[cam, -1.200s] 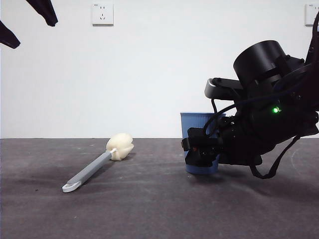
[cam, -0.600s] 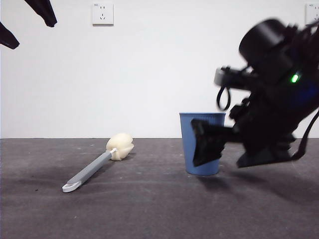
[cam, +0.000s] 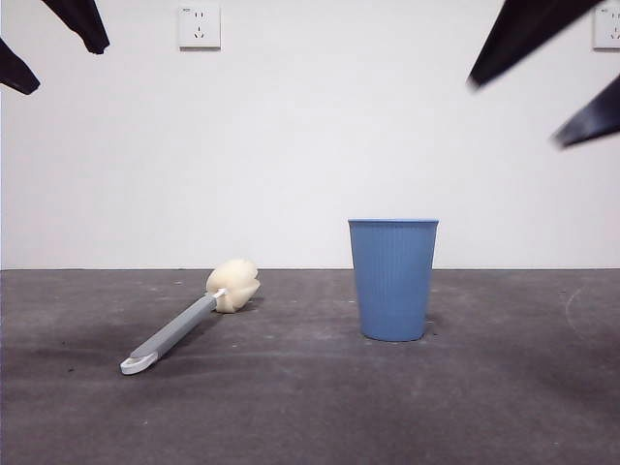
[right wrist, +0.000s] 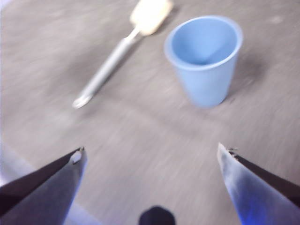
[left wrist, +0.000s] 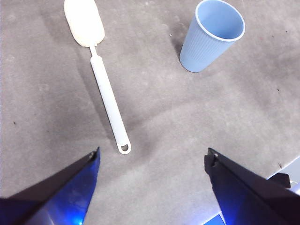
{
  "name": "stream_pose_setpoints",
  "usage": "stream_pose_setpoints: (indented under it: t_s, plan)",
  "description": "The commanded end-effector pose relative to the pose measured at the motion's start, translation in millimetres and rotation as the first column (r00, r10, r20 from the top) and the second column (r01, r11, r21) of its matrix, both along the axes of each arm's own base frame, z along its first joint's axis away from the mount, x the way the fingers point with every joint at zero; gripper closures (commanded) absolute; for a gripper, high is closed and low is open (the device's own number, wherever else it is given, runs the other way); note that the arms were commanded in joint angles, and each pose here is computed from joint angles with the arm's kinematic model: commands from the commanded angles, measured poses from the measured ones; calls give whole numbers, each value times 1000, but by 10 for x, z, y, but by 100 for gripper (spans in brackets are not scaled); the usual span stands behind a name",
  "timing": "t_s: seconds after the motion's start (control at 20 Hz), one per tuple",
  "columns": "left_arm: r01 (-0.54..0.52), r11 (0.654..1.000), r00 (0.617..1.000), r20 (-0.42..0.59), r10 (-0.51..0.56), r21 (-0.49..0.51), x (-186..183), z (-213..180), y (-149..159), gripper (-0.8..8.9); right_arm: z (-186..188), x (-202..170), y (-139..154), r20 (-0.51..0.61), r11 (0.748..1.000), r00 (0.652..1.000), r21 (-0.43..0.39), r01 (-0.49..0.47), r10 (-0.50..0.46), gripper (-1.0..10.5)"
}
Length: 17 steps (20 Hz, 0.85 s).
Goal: Pick up the cup brush,pick up the cup,insert the brush into the cup,clean the cup,put the cup brush back,put the cup back to the fixed position on the table
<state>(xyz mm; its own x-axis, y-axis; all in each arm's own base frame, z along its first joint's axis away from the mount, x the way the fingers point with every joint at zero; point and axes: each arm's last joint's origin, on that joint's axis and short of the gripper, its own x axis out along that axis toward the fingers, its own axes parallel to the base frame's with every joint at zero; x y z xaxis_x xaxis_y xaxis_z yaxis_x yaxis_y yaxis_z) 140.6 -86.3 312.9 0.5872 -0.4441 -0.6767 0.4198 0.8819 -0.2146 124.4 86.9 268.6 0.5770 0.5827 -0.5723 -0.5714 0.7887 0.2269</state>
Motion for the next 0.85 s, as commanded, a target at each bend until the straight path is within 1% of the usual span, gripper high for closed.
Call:
stream_pose_setpoints:
  t_s: [0.05, 0.15, 0.25, 0.4, 0.55, 0.6, 0.65, 0.7, 0.75, 0.85]
  plan:
    - [32, 999, 999, 5, -32, 25, -10, -13, 0, 437, 180, -103, -44, -44, 998, 997, -20, -63, 62, 471]
    - [42, 999, 999, -17, -41, 34, -25, -30, 7, 437, 336, -171, -75, -75, 993, 991, -34, -114, 112, 471]
    - [87, 996, 996, -40, -86, 34, -46, -45, 6, 438, 462, -213, -102, -80, 988, 988, -66, -137, 131, 472]
    - [110, 994, 992, -71, -108, 28, -66, -61, 8, 440, 564, -239, -120, -69, 985, 987, -82, -152, 147, 474]
    - [112, 993, 991, -81, -109, 31, -73, -67, 12, 445, 558, -236, -118, -77, 984, 986, -90, -156, 149, 476]
    - [112, 993, 991, -81, -109, 31, -73, -67, 12, 518, 552, -231, -114, -83, 984, 985, -92, -156, 148, 487]
    - [112, 993, 991, -80, -109, 31, -72, -67, 12, 665, 546, -224, -110, -89, 983, 985, -94, -156, 148, 581]
    - [112, 993, 991, -80, -109, 31, -72, -67, 12, 820, 542, -219, -107, -93, 983, 985, -96, -156, 147, 752]
    - [112, 993, 991, -80, -109, 31, -72, -67, 12, 819, 542, -218, -106, -93, 983, 985, -96, -156, 148, 940]
    - [112, 993, 991, -80, -109, 31, -72, -67, 12, 820, 542, -218, -106, -92, 983, 985, -96, -157, 148, 955]
